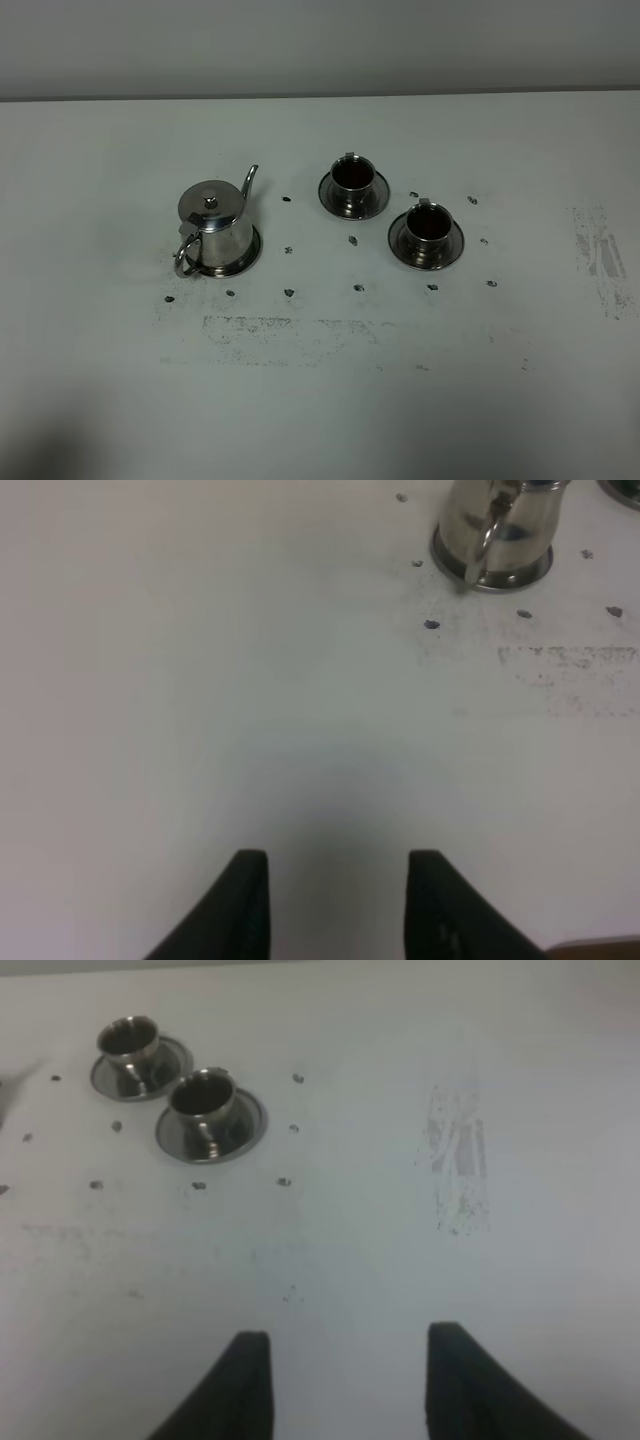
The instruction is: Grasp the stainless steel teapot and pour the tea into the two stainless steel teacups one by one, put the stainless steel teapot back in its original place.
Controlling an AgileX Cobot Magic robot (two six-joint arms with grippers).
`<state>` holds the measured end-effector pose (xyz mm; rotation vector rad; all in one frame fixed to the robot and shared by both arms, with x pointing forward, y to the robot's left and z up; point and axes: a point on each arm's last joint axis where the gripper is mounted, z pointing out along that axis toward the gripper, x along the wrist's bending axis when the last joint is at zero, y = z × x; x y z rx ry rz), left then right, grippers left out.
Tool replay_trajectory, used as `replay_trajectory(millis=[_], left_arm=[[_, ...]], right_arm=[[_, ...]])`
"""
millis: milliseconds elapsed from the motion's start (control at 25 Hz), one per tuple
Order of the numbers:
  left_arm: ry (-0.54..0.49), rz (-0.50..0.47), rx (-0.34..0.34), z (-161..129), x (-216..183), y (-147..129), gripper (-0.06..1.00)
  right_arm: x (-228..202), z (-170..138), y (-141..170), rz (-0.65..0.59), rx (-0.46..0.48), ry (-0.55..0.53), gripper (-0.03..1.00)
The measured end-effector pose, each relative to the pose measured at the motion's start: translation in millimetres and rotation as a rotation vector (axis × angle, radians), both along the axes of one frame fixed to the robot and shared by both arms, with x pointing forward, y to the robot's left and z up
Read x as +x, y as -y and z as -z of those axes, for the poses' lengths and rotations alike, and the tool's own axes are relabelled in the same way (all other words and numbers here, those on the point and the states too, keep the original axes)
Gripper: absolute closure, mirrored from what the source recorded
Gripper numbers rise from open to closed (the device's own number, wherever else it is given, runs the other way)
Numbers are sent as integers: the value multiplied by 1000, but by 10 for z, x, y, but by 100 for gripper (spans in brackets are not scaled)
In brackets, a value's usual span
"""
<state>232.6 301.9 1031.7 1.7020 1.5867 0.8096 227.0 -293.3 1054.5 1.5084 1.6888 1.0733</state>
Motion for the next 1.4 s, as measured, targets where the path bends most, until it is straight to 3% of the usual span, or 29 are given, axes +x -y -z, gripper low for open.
replay_trajectory(millis=[1400], left_arm=[[0, -19, 0, 0, 0, 1, 62]], right_arm=[[0, 0, 0, 0, 0, 0, 62]])
